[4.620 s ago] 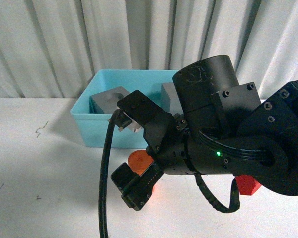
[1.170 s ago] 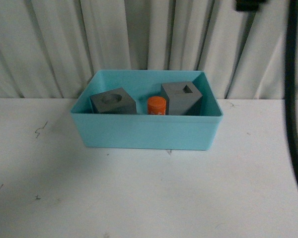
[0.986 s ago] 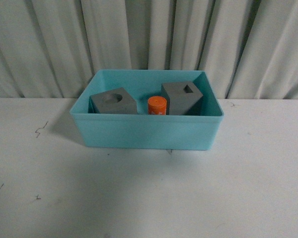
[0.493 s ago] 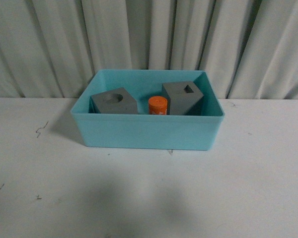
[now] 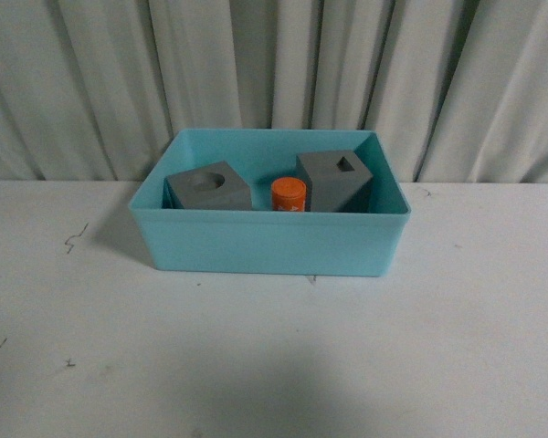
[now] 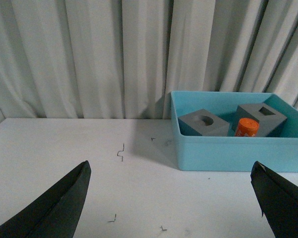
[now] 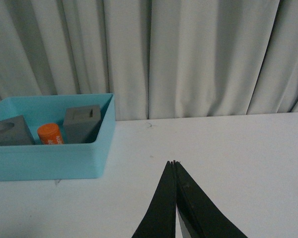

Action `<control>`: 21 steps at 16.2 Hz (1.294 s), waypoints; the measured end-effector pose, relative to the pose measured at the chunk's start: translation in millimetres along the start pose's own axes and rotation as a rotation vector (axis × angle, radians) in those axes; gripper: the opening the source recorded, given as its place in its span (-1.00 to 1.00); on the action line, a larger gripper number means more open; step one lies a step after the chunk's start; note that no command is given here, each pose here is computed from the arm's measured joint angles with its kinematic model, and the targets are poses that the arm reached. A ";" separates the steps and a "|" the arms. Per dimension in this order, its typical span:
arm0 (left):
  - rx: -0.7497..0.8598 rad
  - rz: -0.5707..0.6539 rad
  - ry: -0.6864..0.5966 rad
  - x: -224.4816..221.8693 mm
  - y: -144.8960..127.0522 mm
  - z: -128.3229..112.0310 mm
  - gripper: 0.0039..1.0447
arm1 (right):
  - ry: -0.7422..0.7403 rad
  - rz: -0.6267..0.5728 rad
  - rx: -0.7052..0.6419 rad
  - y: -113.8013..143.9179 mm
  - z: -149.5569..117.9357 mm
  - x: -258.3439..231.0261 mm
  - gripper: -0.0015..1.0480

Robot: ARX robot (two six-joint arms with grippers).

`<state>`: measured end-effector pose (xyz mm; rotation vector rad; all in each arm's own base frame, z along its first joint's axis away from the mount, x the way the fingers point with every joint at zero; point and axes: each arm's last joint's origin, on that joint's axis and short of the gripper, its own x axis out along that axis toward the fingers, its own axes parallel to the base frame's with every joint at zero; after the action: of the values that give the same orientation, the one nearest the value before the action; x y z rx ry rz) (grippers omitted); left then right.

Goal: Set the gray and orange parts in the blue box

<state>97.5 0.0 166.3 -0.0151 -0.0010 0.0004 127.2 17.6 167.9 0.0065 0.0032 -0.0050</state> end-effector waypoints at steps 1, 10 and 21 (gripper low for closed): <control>0.000 0.000 0.000 0.0 0.0 0.0 0.88 | -0.004 0.001 0.000 -2.7 0.9 -2.2 -0.96; 0.000 0.000 0.000 0.0 0.0 0.0 0.88 | -0.017 0.004 -0.001 -17.7 2.6 -15.4 -0.96; 0.000 -0.001 0.000 0.0 0.0 0.0 0.88 | -0.004 0.004 -0.001 -17.7 -1.3 -29.8 -0.97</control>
<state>97.5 0.0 166.3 -0.0147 -0.0010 -0.0004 97.3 0.0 166.6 0.0059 -0.0010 -0.0008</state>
